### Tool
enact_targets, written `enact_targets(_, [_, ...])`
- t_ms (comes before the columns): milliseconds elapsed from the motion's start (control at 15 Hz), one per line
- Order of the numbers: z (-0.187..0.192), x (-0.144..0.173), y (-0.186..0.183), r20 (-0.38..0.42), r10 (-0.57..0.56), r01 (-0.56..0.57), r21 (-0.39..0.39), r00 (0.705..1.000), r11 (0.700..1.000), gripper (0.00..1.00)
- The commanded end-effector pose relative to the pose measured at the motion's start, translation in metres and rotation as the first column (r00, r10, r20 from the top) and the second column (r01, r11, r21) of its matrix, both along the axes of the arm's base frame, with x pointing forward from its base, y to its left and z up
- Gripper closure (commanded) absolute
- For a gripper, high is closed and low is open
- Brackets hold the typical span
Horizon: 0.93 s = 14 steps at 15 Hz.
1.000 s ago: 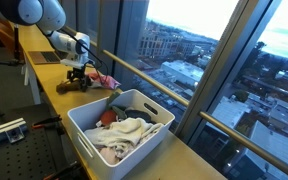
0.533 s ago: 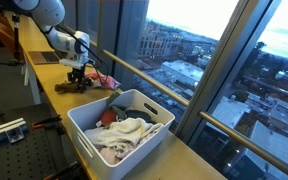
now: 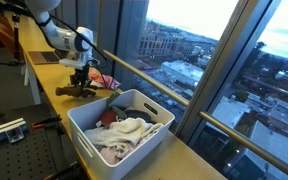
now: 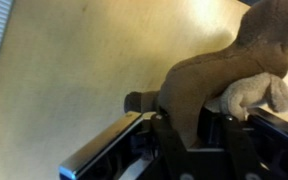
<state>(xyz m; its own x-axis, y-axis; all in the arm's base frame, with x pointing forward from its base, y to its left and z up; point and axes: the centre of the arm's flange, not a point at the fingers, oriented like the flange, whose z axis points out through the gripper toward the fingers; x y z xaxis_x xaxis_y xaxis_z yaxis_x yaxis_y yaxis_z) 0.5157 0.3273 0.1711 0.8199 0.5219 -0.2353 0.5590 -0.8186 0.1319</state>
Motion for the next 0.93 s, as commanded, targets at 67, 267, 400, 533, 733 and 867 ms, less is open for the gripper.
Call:
enact_targets(67, [0.087,-0.018,-0.075,0.150,-0.070,0.077,-0.048,0.986,0.996,0.94])
enact_targets(267, [0.140,-0.018,-0.118,0.244,-0.108,0.132,-0.085,0.964,0.988,0.94])
enact_targets(400, [0.175,-0.020,-0.150,0.296,-0.137,0.172,-0.094,0.945,0.981,0.94])
enact_targets(533, [0.208,-0.025,-0.185,0.333,-0.166,0.210,-0.102,0.928,0.972,0.94])
enact_targets(733, [0.256,-0.036,-0.244,0.372,-0.206,0.272,-0.135,0.905,0.953,0.94])
enact_targets(867, [0.284,-0.042,-0.282,0.393,-0.234,0.306,-0.133,0.889,0.943,0.94])
